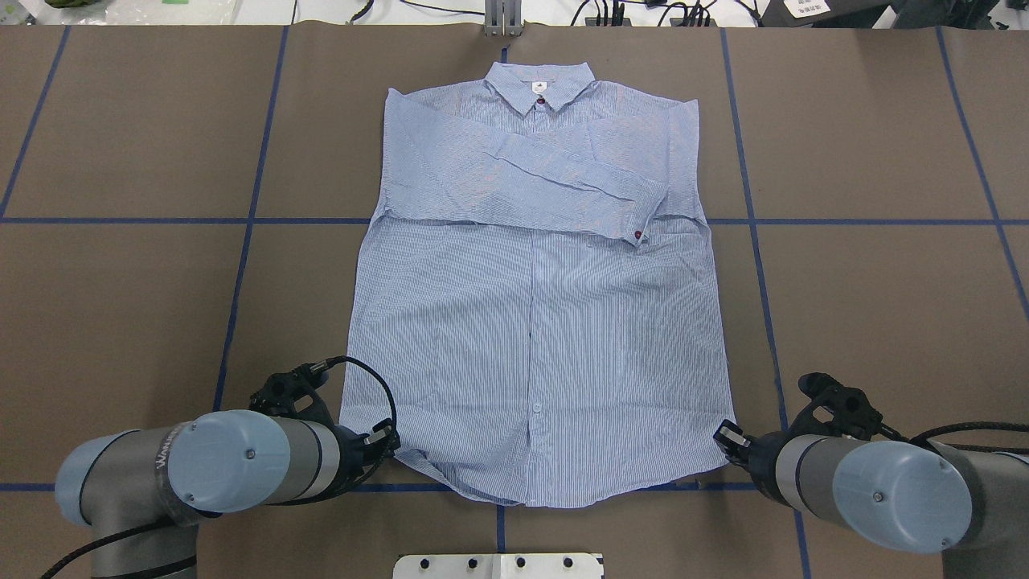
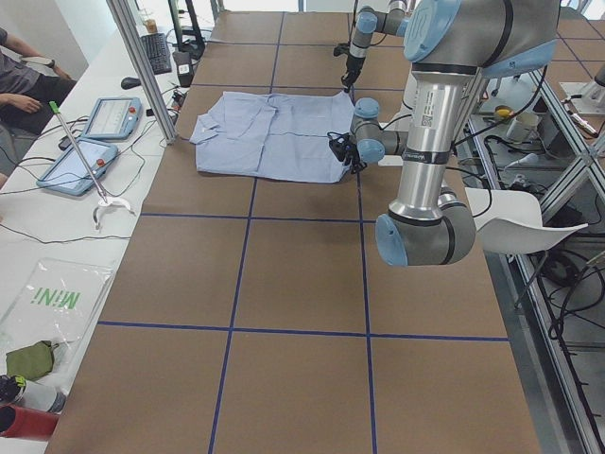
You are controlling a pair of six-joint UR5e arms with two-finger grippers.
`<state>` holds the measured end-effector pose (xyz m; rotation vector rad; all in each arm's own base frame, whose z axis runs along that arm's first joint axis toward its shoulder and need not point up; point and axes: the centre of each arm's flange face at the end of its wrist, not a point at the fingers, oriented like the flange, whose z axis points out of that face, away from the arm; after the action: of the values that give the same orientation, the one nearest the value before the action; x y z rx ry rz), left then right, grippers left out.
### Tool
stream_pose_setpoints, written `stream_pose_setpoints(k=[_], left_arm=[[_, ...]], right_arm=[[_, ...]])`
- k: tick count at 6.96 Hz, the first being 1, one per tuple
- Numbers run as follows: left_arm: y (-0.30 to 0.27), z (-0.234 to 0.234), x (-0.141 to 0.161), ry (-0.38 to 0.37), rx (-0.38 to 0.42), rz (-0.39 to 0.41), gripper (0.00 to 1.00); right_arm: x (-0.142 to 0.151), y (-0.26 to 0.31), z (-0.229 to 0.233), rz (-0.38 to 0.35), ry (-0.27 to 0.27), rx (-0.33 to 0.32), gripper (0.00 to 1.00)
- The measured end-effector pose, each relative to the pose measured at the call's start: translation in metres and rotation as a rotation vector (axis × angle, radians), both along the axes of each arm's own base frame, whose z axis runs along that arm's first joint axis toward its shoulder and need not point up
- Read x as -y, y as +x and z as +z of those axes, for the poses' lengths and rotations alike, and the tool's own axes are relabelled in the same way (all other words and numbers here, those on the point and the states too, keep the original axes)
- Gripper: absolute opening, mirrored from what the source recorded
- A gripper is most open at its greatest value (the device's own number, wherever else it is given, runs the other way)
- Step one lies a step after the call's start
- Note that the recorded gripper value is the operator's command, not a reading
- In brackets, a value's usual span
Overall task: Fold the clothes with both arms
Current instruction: 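Grasp both hem corners nearest the robot with the left and right grippers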
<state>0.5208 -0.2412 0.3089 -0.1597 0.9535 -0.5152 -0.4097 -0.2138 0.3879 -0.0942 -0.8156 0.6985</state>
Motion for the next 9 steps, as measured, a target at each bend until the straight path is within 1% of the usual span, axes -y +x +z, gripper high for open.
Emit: stream_pose_setpoints(k=[2,5,7,9], left_arm=[[0.001,-0.002,0.005,0.012,0.002,-0.018,0.0],[-0.02,-0.015,0.008,0.019,-0.024,-0.03,0.0],[-0.039,-0.015,0.003,0.018,-0.029,-0.031,0.0],[-0.049,-0.02,-0.009,0.013,-0.045,-0.014,0.0]], right_arm=[[0.0,0.0,0.0,0.001,0.0,0.0,0.0],[0.0,0.002,0.003,0.002,-0.001,-0.006,0.0],[-0.001,0.012,0.009,0.0,-0.002,-0.022,0.0],[-0.004,0.03,0.013,-0.002,-0.004,-0.034,0.0]])
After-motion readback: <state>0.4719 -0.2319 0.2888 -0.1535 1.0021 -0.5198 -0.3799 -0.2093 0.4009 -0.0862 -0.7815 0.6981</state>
